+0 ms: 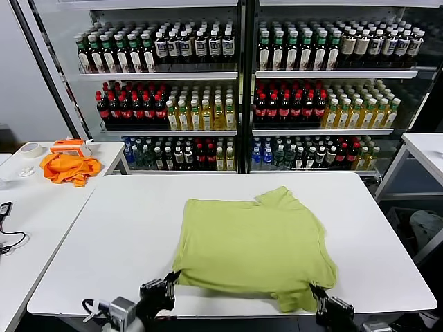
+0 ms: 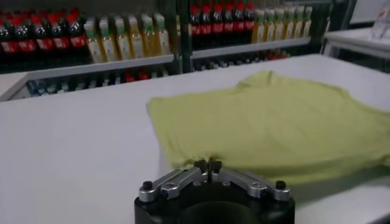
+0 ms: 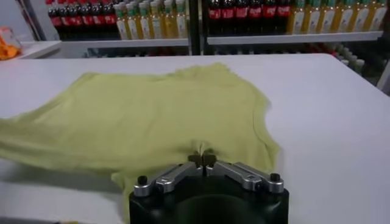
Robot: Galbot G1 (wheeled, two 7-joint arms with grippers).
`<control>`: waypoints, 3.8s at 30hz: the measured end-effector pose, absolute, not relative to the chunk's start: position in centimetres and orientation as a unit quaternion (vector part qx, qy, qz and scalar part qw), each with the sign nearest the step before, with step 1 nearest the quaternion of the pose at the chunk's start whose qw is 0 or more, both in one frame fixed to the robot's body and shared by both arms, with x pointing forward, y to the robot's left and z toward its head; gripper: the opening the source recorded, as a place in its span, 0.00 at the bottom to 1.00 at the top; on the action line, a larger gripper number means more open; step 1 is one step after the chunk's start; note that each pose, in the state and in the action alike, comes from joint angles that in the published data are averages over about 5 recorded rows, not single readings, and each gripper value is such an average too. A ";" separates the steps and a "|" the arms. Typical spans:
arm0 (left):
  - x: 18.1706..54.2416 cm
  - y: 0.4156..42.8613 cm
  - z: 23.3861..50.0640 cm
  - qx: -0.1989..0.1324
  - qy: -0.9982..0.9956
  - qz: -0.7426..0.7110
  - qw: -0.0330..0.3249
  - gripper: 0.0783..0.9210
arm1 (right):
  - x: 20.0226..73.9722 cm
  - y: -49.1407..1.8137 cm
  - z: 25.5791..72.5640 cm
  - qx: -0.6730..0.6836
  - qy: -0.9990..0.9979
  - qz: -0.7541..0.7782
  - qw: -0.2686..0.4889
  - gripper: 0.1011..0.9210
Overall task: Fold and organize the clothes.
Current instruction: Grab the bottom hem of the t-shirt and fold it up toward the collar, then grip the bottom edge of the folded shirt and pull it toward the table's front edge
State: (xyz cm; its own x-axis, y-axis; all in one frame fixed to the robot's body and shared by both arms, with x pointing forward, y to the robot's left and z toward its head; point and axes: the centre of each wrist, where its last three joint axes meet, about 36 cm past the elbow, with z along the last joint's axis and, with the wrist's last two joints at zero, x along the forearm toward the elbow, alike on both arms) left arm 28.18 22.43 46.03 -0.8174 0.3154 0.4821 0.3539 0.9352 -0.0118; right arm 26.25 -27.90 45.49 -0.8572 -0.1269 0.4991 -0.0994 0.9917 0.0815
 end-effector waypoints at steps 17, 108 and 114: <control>37.9 23.7 42.3 -0.179 -0.954 0.005 0.241 0.00 | 32.4 -28.2 43.1 0.039 -0.964 -0.059 0.256 0.01; 31.6 23.6 41.5 -0.111 -0.948 -0.096 0.283 0.00 | 26.3 -28.0 43.1 0.029 -0.961 -0.005 0.275 0.02; 29.6 24.1 42.2 -0.103 -0.947 -0.106 0.285 0.03 | 25.2 -27.4 43.4 0.034 -0.959 0.002 0.281 0.10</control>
